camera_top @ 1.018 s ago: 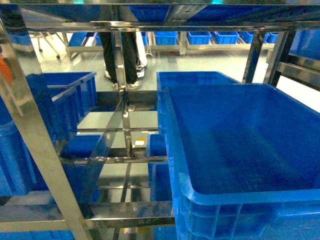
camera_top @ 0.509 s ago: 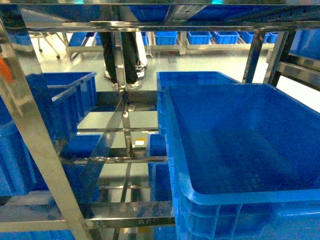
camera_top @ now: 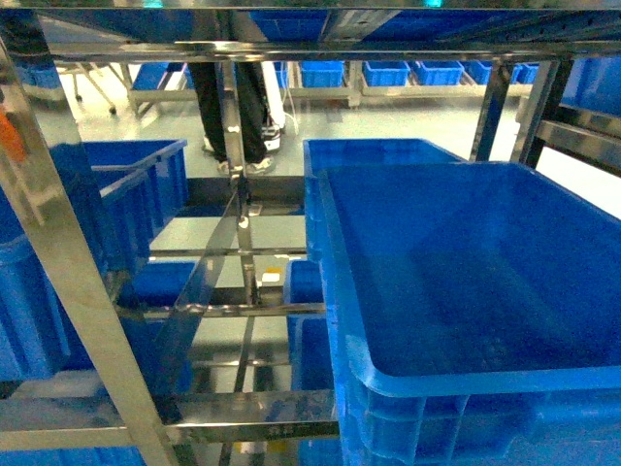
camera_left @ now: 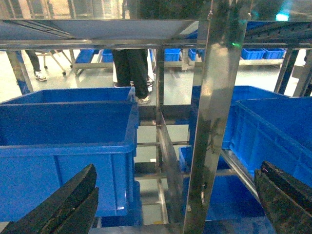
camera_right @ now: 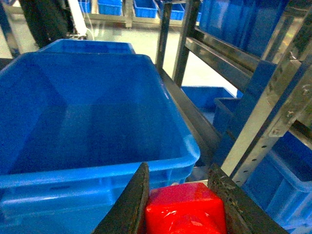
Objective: Pick red block from blue box to shelf
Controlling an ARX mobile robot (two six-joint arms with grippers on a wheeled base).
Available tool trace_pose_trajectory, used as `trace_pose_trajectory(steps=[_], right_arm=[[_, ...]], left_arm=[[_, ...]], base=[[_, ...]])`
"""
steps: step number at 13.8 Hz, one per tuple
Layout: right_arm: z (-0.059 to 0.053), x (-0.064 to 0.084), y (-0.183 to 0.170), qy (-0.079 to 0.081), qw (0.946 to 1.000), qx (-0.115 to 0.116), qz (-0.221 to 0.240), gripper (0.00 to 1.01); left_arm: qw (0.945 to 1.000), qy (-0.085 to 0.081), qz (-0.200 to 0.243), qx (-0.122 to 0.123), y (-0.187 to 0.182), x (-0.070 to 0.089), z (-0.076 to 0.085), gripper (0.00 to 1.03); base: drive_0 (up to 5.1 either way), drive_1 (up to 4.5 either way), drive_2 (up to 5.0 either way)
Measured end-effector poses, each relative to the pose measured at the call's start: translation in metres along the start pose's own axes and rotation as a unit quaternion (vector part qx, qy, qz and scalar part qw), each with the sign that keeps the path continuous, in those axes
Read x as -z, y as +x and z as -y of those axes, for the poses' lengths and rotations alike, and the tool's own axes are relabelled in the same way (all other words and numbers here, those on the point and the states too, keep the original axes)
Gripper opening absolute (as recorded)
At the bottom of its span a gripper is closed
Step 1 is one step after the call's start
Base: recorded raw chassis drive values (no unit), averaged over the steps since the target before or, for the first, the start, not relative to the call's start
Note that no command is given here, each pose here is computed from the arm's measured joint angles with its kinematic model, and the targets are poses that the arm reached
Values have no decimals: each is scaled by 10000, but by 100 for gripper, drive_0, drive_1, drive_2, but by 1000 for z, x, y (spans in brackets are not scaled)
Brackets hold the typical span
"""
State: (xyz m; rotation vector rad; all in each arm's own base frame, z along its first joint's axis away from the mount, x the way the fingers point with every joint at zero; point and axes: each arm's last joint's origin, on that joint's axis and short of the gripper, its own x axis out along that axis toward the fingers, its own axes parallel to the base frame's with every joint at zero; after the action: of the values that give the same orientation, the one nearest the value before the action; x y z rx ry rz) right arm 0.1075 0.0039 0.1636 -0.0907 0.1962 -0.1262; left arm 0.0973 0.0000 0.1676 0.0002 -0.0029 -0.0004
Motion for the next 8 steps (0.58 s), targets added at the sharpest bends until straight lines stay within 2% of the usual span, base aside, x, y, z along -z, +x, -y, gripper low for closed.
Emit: trace_pose_trajectory(steps=[1, 3, 5, 6, 7, 8], right_arm=[[-1, -6, 10, -13, 9999, 95, -41, 29], [-12, -32, 50, 154, 9994, -281, 101, 29], [-36, -44, 108, 235, 9972, -704, 34, 29], [-50, -41, 139, 203, 9967, -787, -86, 33], [-64, -31, 167, 174, 9955, -853, -373, 48], [-71, -20, 170, 79, 9950, -778, -616, 60]], left_arm=[[10000, 0, -2, -10, 0, 0, 0, 98], [10000, 0, 0, -4, 0, 0, 0, 98], [10000, 0, 0, -4, 0, 0, 0, 98], [10000, 0, 0, -2, 0, 0, 0, 98], [10000, 0, 0, -4, 0, 0, 0, 98], [10000, 0, 0, -6, 0, 0, 0, 98]], base=[[0, 0, 0], [0, 0, 0], [0, 0, 0], [0, 0, 0], [0, 0, 0], [0, 0, 0]])
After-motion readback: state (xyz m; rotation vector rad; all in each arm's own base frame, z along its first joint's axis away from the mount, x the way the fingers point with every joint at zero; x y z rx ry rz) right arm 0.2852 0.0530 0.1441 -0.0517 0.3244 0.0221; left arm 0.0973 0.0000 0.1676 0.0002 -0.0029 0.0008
